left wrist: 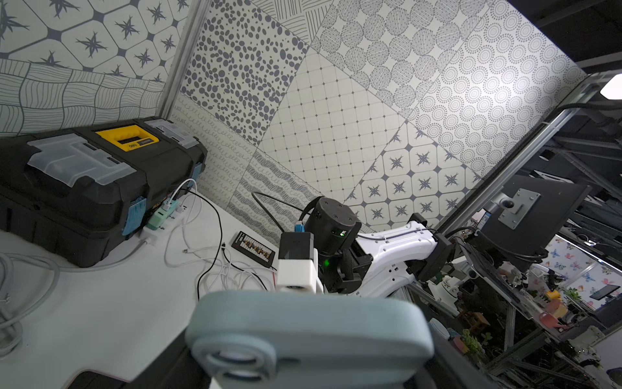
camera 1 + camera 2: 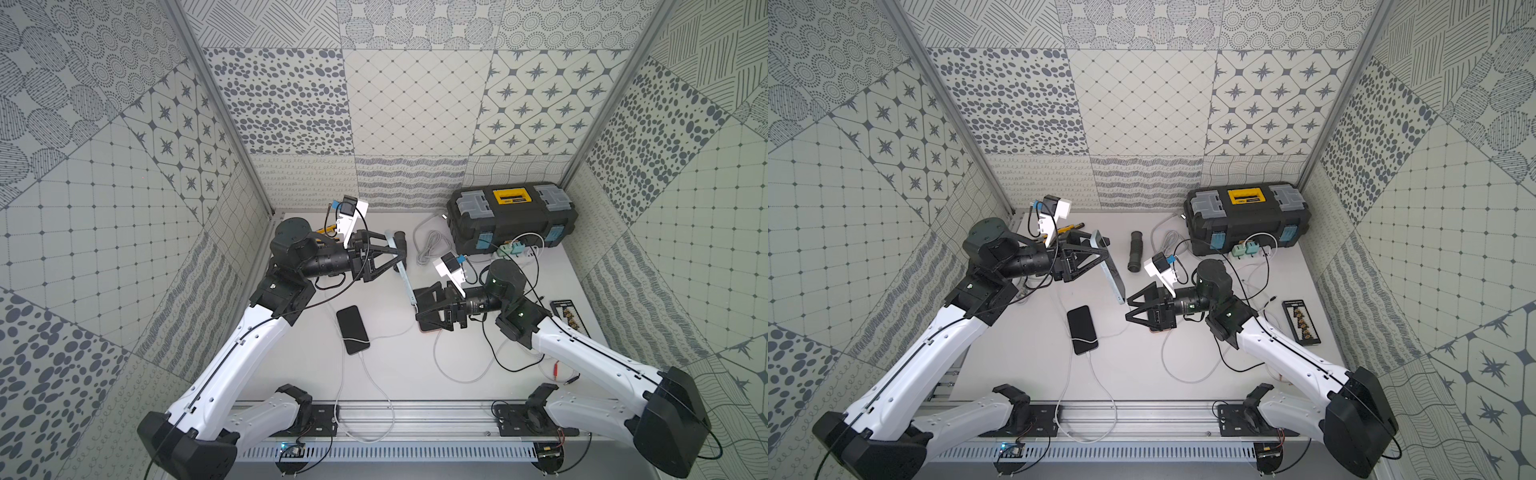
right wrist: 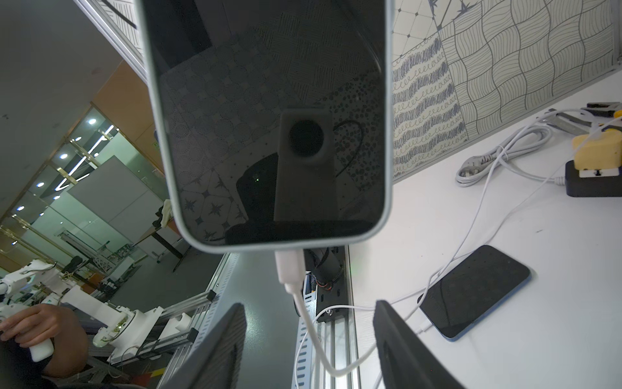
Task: Unplug the charging cable from the phone
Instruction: Remove the charging cable from the phone.
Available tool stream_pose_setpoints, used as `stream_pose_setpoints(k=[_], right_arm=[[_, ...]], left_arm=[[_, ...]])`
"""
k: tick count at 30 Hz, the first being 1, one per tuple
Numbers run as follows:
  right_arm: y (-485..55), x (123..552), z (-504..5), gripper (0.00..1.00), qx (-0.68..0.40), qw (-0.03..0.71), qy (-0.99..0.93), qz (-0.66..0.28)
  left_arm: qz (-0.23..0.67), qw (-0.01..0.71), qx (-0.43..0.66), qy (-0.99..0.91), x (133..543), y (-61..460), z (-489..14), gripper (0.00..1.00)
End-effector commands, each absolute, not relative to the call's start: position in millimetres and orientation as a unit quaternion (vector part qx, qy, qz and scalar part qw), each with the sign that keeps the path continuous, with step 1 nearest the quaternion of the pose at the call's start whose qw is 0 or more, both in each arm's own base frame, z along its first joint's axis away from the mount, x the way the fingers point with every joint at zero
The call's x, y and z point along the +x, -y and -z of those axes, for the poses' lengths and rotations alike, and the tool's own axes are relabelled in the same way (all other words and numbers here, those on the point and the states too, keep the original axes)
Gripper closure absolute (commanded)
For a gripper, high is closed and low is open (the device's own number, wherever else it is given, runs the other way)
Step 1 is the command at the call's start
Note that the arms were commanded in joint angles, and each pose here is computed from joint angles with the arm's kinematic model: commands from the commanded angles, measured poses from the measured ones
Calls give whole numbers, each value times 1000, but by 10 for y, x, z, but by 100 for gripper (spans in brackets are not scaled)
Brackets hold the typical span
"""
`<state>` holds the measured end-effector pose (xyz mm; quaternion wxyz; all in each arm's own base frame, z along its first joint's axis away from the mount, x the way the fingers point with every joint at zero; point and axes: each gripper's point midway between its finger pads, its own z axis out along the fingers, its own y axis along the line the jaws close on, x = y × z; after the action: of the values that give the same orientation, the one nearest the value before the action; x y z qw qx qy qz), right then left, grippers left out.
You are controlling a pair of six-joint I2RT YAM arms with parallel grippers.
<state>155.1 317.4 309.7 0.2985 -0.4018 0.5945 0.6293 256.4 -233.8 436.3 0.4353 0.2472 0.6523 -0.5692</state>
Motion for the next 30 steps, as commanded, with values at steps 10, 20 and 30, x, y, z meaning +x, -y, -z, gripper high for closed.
stream_pose_setpoints(k=[10,20,30], right_arm=[[-3229,1533,-3007,79,-413,307,-586,-626],[-3233,1552,-2989,100,-410,311,-587,-625],[-3229,1540,-2861,100,-414,304,-592,-621]], left_arm=[[560,464,260,-634,2599,2299,-4508,100],[561,462,260,-636,2602,2299,-4492,100],[570,443,262,-640,2598,2313,-4506,100]])
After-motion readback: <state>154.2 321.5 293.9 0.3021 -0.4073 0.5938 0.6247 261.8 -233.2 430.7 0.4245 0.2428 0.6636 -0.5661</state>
